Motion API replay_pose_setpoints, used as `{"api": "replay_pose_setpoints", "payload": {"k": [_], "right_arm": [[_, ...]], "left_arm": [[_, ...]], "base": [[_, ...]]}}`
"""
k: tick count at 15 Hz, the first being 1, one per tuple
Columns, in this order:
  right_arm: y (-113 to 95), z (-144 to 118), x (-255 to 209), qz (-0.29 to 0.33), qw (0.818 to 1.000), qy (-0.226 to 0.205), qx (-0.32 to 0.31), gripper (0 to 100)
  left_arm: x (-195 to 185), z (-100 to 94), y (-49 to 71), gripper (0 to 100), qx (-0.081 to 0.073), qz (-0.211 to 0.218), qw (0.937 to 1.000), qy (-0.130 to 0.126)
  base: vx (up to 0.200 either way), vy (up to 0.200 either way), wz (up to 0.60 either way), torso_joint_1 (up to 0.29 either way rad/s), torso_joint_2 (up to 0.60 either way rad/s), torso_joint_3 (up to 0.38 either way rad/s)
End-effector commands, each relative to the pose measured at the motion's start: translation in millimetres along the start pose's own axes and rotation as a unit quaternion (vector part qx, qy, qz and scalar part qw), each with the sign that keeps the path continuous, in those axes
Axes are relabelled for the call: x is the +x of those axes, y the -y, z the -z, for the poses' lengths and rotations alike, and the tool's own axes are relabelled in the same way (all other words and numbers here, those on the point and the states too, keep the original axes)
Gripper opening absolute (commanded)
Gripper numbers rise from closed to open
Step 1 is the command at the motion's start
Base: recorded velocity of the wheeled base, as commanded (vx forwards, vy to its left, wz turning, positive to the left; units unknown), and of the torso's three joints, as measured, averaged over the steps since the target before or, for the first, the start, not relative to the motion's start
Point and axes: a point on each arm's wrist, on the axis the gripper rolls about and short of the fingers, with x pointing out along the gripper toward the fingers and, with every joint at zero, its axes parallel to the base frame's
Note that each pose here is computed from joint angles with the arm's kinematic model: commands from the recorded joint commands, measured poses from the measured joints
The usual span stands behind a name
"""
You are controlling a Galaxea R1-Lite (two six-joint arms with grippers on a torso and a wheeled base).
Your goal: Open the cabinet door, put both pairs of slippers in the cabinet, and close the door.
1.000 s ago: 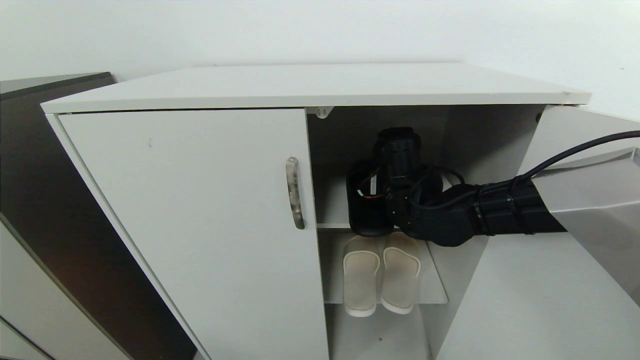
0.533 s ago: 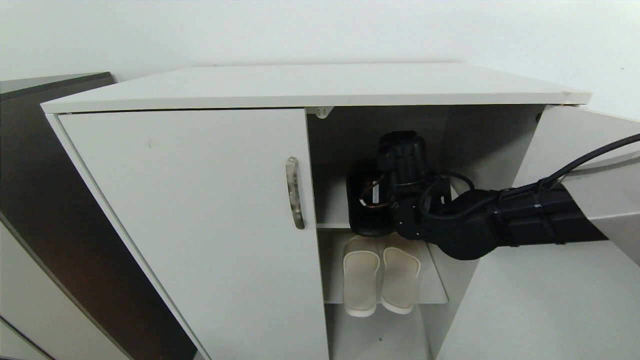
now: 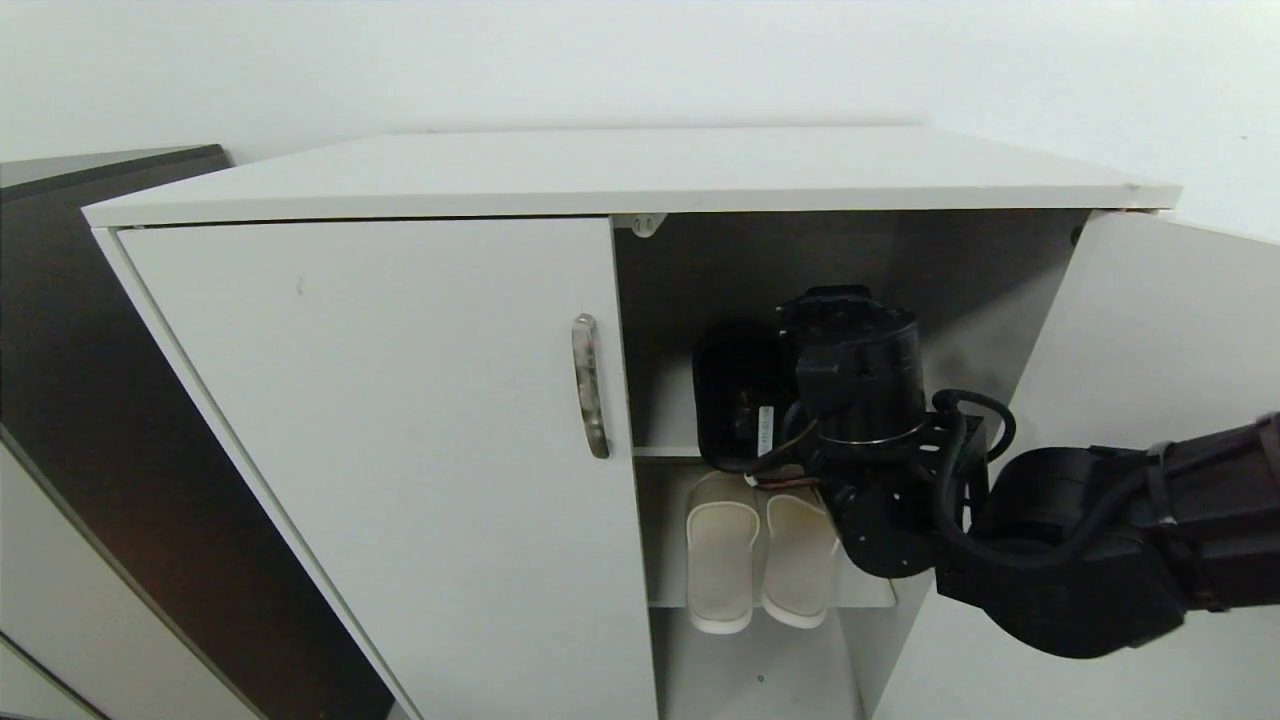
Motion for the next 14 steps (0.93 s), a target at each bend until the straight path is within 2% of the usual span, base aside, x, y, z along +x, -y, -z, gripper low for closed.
{"api": "replay_pose_setpoints", "payload": {"k": [1,13,14], "right_arm": [[1.7,-0.9,-14.9,-0.014,1.000,0.003,0.001,0],[-1.6,6.8,-20.0,-0.023,1.000,-0.005,-0.010,0],[-1.2,6.7,-20.3,-0.022,1.000,-0.005,-0.010,0]], "left_arm": [[0.0,0.0,0.0,0,0.000,0.000,1.0000,0.000],[0.0,0.0,0.0,0,0.000,0.000,1.0000,0.000],[0.0,0.0,0.0,0,0.000,0.000,1.0000,0.000]], "base": [[0.000,0.000,0.00,0.000,0.00,0.000],[0.000,0.000,0.00,0.000,0.00,0.000],[-0.200,0.000,0.00,0.002,0.00,0.002]]}}
